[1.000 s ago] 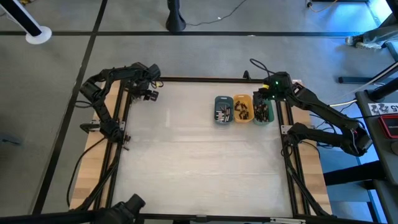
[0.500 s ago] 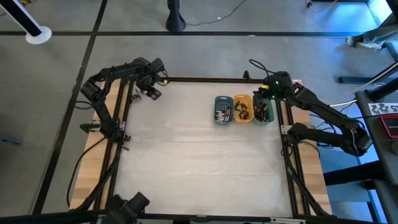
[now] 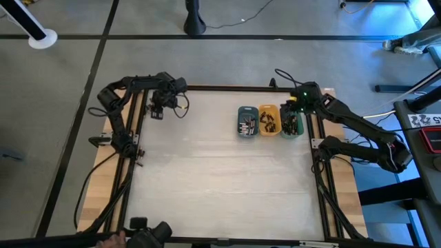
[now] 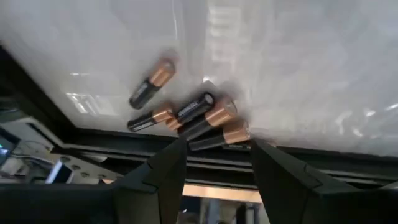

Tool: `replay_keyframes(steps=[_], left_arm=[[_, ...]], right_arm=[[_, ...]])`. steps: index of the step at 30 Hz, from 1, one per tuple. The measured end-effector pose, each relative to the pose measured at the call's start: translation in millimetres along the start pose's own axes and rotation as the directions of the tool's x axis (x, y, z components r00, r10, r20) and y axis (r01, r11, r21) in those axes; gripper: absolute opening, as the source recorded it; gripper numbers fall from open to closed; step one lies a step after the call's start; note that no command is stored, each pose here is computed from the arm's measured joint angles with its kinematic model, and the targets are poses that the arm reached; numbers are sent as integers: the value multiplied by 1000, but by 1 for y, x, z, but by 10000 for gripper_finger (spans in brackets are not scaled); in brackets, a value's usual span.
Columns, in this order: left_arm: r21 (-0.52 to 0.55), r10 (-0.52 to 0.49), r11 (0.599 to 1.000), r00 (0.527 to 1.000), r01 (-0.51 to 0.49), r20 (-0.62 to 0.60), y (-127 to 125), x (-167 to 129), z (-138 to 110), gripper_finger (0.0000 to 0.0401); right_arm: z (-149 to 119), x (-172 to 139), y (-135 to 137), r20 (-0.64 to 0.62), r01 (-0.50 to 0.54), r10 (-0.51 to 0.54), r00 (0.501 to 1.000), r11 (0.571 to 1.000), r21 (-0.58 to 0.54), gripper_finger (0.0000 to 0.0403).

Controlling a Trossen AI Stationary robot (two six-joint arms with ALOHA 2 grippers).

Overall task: Sort batteries
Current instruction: Put the black battery into the yellow bin

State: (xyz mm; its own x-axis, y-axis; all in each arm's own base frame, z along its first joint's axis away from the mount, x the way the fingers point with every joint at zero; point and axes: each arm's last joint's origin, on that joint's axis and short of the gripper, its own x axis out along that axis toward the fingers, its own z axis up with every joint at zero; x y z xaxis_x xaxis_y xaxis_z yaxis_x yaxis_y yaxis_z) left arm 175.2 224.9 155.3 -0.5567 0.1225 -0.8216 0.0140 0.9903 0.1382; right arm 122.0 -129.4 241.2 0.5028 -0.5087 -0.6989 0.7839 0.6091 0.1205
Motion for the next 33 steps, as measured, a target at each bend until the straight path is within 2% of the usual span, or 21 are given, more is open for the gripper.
replay_keyframes(steps=[4, 20, 26, 29, 33], left_arm=[[72, -10, 997, 999, 13, -46, -4, 10, 3, 170], [72, 59, 996, 998, -57, -22, -10, 30, 11, 170], [112, 69, 991, 997, -66, -20, -16, 38, 12, 169], [134, 59, 989, 998, -57, -17, -18, 39, 13, 154], [138, 63, 989, 998, -61, -7, -19, 39, 15, 112]], right_arm=[[-2, 1, 0, -7, 1, -1, 1000, 1000, 1, 182], [-1, 1, 0, 0, -10, 10, 1000, 1000, 14, 182], [-1, 1, 0, -2, -19, 19, 1000, 999, 28, 182], [-1, 1, 1, -3, -27, 27, 1000, 999, 28, 182], [-2, 1, 1, -8, -50, 50, 999, 998, 38, 182]])
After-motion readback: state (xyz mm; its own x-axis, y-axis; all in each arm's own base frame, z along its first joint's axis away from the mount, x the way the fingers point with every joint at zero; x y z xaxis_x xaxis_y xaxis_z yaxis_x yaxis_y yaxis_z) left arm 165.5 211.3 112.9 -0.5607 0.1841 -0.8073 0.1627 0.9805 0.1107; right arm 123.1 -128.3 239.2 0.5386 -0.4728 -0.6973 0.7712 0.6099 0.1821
